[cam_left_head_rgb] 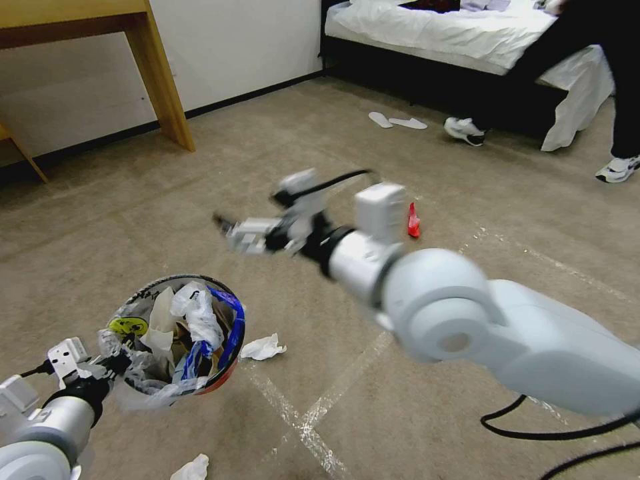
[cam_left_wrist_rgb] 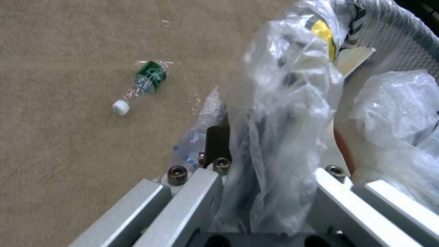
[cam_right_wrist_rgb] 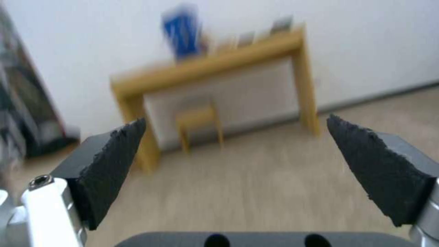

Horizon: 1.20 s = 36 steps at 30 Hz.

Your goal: Pick up the trash bin and place the garbage on the floor into it.

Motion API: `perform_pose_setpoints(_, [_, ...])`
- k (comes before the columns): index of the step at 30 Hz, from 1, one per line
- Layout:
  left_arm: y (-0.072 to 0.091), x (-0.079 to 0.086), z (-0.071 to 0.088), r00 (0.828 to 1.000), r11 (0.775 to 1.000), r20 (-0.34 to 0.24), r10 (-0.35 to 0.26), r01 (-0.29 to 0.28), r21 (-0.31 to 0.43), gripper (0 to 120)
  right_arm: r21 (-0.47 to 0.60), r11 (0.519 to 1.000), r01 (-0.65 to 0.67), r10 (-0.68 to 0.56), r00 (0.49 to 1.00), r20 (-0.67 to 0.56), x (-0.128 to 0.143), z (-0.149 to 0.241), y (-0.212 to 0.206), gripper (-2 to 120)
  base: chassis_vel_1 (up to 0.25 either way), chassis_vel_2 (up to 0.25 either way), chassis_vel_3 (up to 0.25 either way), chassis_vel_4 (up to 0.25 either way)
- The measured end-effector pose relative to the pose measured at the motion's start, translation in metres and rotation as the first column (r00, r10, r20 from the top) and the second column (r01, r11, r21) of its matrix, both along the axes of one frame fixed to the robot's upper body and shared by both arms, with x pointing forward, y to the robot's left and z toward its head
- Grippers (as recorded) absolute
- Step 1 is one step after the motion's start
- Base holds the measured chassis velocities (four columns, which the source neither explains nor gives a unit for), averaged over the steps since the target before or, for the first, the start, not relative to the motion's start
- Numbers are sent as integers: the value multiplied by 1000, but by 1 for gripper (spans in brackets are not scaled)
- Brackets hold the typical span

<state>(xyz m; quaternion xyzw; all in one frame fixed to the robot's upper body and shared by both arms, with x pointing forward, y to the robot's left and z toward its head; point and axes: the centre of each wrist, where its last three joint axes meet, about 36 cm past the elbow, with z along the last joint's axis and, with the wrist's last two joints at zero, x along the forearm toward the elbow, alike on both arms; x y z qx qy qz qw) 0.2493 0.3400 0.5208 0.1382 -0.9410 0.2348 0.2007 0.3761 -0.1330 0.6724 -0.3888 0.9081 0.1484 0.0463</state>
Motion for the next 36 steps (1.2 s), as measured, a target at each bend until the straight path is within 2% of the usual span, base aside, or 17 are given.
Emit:
perform_pose_setpoints(1, [0,0,0,1000,1000,0,0,0,0,1,0,1000,0,0,1000,0,0,0,0,100,0,0,0,0])
perform_pose_setpoints(3, [1,-2,-1,1000,1000,-3,10,-10,0,1,114,992,56,-65,995,74,5,-17,-23,100,0,0,0,0])
perform_pose_setpoints(4, [1,-2,-1,1000,1000,-3,10,-10,0,1,114,992,56,-65,995,74,5,-17,-23,100,0,0,0,0])
perform_pose_setpoints(6, [4,-4,0,1000,1000,-3,23,-23,3,1,170,980,107,-141,970,199,11,-28,-41,100,0,0,0,0])
perform_pose_setpoints(10, [4,-5,1,1000,1000,-1,29,-29,4,1,193,971,144,-189,951,243,11,-39,-55,100,0,0,0,0])
perform_pose_setpoints(12, [5,-6,0,999,999,-7,36,-36,5,1,223,954,199,-251,939,235,7,-57,-71,99,0,0,0,0])
perform_pose_setpoints(19, [6,-8,-3,999,999,-14,44,-44,2,1,240,933,269,-331,902,277,7,-88,-90,99,0,0,0,0])
perform_pose_setpoints(24, [6,-9,-4,998,998,-14,58,-58,-4,1,237,919,314,-386,839,384,7,-118,-111,99,0,0,0,0])
perform_pose_setpoints(31, [9,-11,-5,996,996,-16,87,-87,-3,1,204,906,370,-422,813,401,12,-143,-123,96,0,0,0,0])
perform_pose_setpoints(36, [12,-11,-7,994,995,-17,104,-104,0,1,178,904,388,-427,824,373,15,-149,-121,90,0,0,0,0])
